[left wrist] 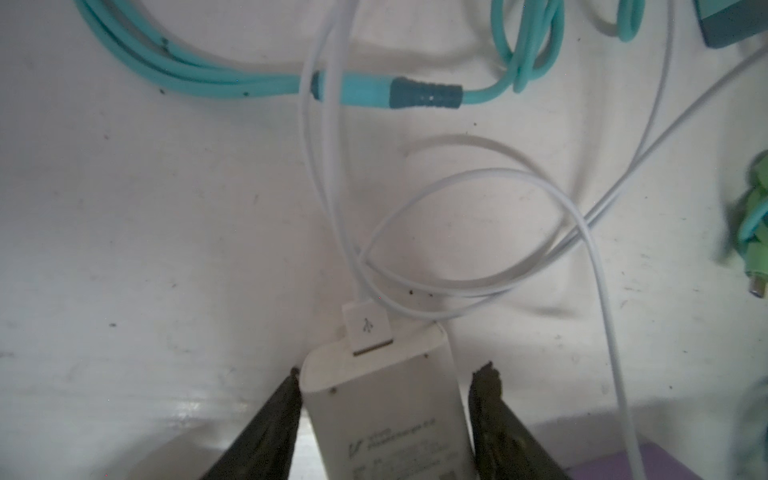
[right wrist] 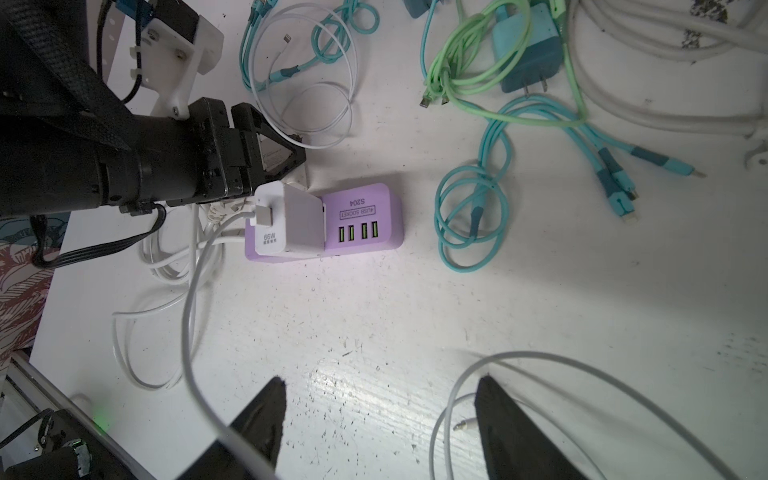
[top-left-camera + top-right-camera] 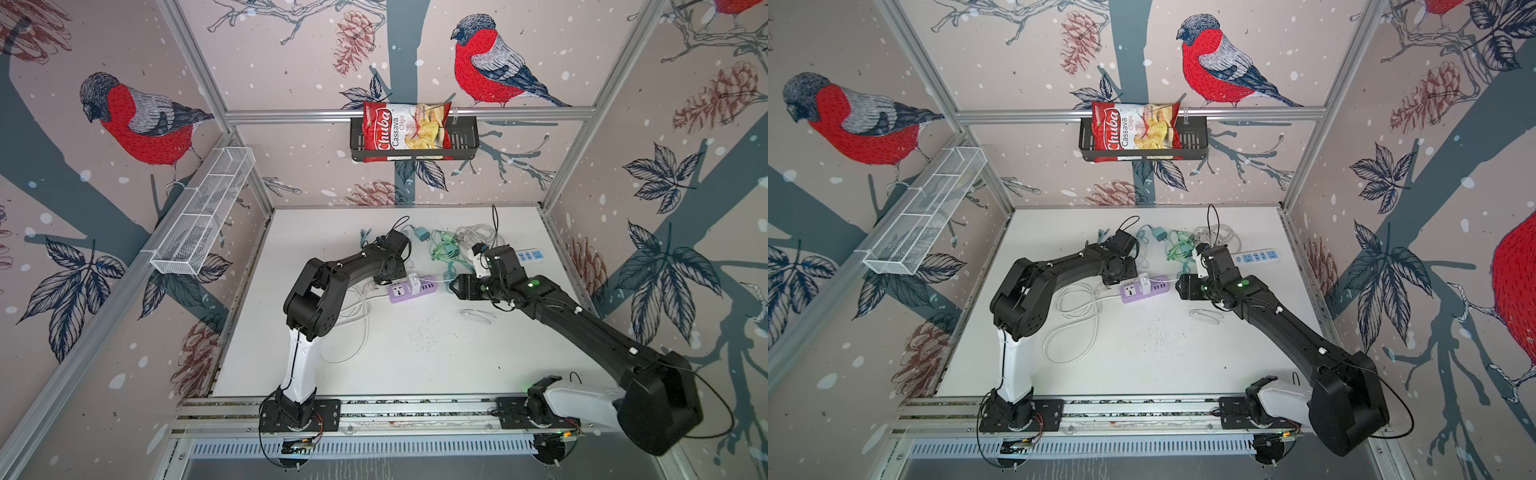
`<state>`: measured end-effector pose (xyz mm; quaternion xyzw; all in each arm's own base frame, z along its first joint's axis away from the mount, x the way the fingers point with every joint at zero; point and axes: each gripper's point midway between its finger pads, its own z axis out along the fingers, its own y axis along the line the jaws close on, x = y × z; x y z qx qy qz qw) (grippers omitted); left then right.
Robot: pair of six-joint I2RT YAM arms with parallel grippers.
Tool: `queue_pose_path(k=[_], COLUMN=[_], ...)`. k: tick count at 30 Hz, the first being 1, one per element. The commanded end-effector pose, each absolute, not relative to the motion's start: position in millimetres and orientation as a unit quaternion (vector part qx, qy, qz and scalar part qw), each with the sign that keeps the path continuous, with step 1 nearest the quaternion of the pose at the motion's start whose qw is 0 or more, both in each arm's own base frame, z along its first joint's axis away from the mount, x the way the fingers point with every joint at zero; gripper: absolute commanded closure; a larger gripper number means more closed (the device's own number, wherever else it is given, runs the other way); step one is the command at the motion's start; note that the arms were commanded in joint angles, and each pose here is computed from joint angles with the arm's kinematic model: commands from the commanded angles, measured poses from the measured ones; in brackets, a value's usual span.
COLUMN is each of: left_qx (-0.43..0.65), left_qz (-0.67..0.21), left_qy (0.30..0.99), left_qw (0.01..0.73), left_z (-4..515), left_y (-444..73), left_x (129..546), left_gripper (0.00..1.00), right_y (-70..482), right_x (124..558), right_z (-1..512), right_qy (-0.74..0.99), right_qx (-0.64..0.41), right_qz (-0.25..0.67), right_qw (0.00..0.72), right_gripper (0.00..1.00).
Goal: Insert the plug
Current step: 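Lower the left gripper onto the white vivo charger and close on it, then lift the vivo charger with the left gripper while the right gripper moves toward it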
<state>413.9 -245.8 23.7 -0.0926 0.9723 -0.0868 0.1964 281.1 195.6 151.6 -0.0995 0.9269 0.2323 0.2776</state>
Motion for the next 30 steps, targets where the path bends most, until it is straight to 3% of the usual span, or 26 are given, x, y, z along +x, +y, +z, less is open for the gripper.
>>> queue_pose_path(k=[1,8,21,30], left_qx=[-0.088,-0.062,-0.060,-0.054], left_qz=[-0.086,-0.072,-0.060,-0.054], left_qy=[0.982,0.988,0.990,0.990], left_qw=[0.145,0.125,0.113,0.118], left_z=[7,-1,-4,-6], left_y=[-248,-253,-240,-240], left_x=[387,383,351,353], left_gripper=[0.36,0.43,0.38,0.65], right_y=[200,201,202,201], right_x=[282,282,281,280], right_z=[157,159,158,161], right_qy=[0.922,0.920,0.919,0.919], right_qx=[-0.102,-0.106,-0.105,-0.105], right_qz=[0.244,0.247,0.249,0.248], right_qw=[0.283,0.285,0.286,0.289], right_gripper=[0.27,0.27,0.27,0.27])
